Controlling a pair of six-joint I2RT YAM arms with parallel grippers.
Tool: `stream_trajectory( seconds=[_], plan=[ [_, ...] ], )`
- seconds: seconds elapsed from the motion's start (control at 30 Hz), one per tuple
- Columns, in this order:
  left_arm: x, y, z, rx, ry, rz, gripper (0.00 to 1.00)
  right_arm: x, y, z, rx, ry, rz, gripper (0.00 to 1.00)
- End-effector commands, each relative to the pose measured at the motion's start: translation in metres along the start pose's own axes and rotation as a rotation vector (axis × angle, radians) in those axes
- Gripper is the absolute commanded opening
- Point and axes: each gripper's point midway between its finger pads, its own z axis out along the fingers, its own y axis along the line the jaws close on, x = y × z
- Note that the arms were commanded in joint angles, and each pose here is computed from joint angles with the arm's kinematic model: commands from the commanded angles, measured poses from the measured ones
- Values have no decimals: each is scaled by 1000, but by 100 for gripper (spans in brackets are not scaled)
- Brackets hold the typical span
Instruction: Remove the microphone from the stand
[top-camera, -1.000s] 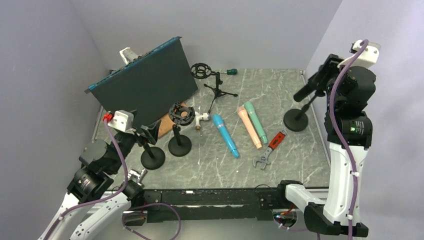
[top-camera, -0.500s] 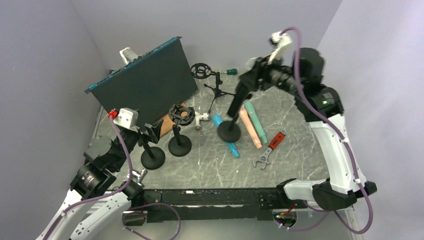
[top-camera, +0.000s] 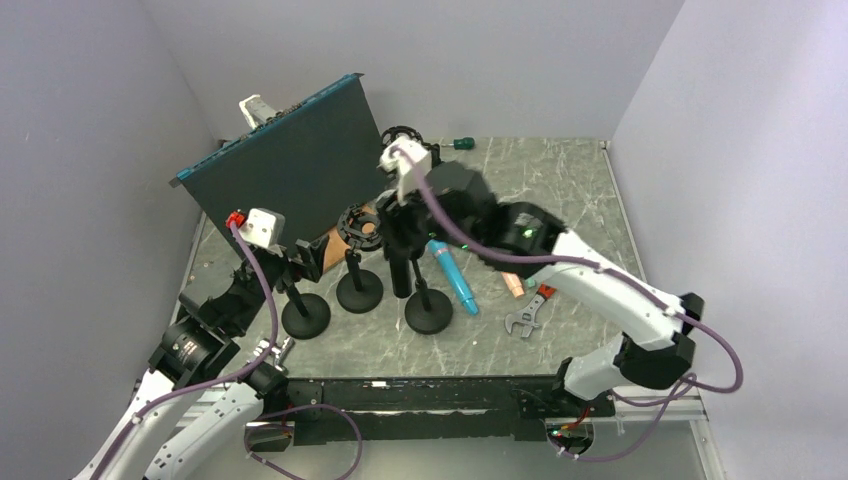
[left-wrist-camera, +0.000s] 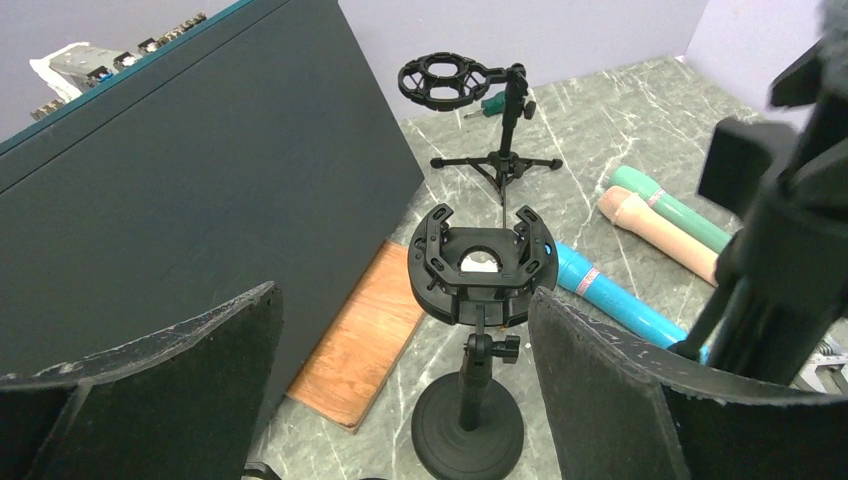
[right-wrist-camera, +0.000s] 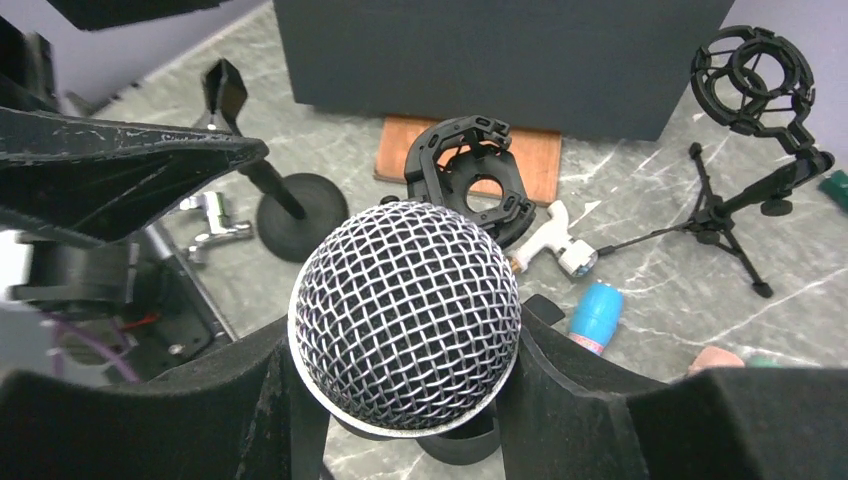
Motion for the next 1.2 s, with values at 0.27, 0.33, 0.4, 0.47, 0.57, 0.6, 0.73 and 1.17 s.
stream_trajectory(
  seconds=[0.27,0.33,0.4,0.47,0.57,0.6,0.73,1.17],
  plan=[
    [-5,1,6,-6,-25,-15,95,-4,-22,23,437,-147,90,0],
    [-4,0,7,-3,-20,-13,95,-2,-21,22,422,-165,121,1],
    [-3,0,7,0,-18,-12,95,-2,-22,17,424,-181,147,12],
    [-3,-2,8,8,-18,-9,95,0,-25,12,433,-190,156,27],
    [-5,-8,8,46,-29,2,97,2,-25,7,420,-196,161,50],
    [-6,-12,7,69,-38,4,97,3,-24,6,412,-200,166,57],
    [-11,-27,5,166,-73,42,96,2,-21,2,377,-218,174,75],
    [-63,-111,-30,653,-124,-157,97,-27,-10,-45,232,-307,178,100]
  ],
)
